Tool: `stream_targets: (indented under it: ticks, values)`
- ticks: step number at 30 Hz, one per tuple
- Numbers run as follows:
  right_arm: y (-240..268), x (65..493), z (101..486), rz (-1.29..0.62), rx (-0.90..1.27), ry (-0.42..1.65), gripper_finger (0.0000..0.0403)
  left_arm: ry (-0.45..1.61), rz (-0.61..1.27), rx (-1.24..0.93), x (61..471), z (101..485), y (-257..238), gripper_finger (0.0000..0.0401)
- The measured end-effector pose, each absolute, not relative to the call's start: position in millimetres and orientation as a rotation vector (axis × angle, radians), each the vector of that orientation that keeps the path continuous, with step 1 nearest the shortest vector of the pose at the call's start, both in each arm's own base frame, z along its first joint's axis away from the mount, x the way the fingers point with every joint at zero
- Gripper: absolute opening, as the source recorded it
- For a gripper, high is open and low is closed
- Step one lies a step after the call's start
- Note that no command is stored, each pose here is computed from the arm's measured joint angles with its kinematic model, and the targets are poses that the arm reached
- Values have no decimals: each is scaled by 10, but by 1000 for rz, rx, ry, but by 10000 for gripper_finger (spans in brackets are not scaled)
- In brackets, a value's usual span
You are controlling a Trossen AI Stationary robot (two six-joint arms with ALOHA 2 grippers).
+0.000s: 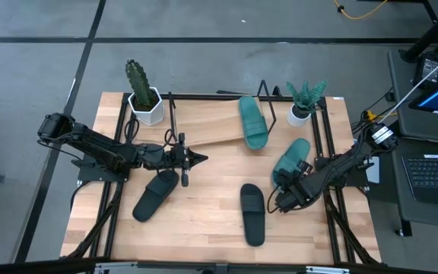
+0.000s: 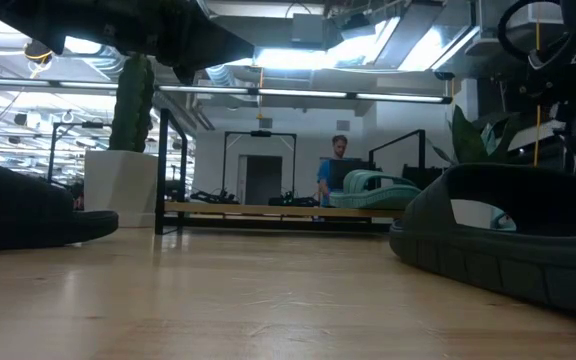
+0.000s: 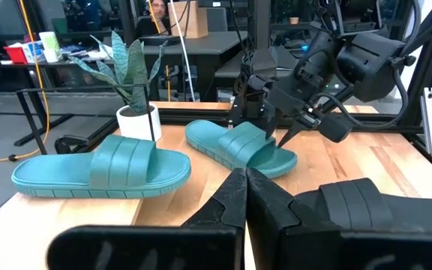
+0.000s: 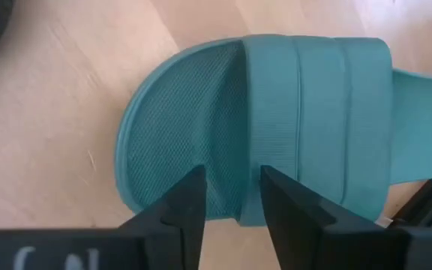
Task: Pick and place slides into the shelf
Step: Put the green slide on the shelf
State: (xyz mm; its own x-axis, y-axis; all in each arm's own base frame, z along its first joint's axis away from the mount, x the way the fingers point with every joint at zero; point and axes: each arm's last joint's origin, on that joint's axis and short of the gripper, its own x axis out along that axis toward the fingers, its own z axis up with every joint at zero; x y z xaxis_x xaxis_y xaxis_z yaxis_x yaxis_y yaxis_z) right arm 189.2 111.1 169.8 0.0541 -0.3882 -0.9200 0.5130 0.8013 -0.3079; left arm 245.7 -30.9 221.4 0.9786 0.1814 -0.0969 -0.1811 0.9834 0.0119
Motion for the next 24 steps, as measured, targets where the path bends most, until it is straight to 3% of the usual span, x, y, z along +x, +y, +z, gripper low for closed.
stream_targets:
  ticks: [13,24]
  values:
    - [1205,2047,2125,-658,118,1333,129,102,181,36,2457,2213,-309,0]
    - [1190,2041,1984,-708,101,1355,129,126,180,43,2454,2190,-309,0]
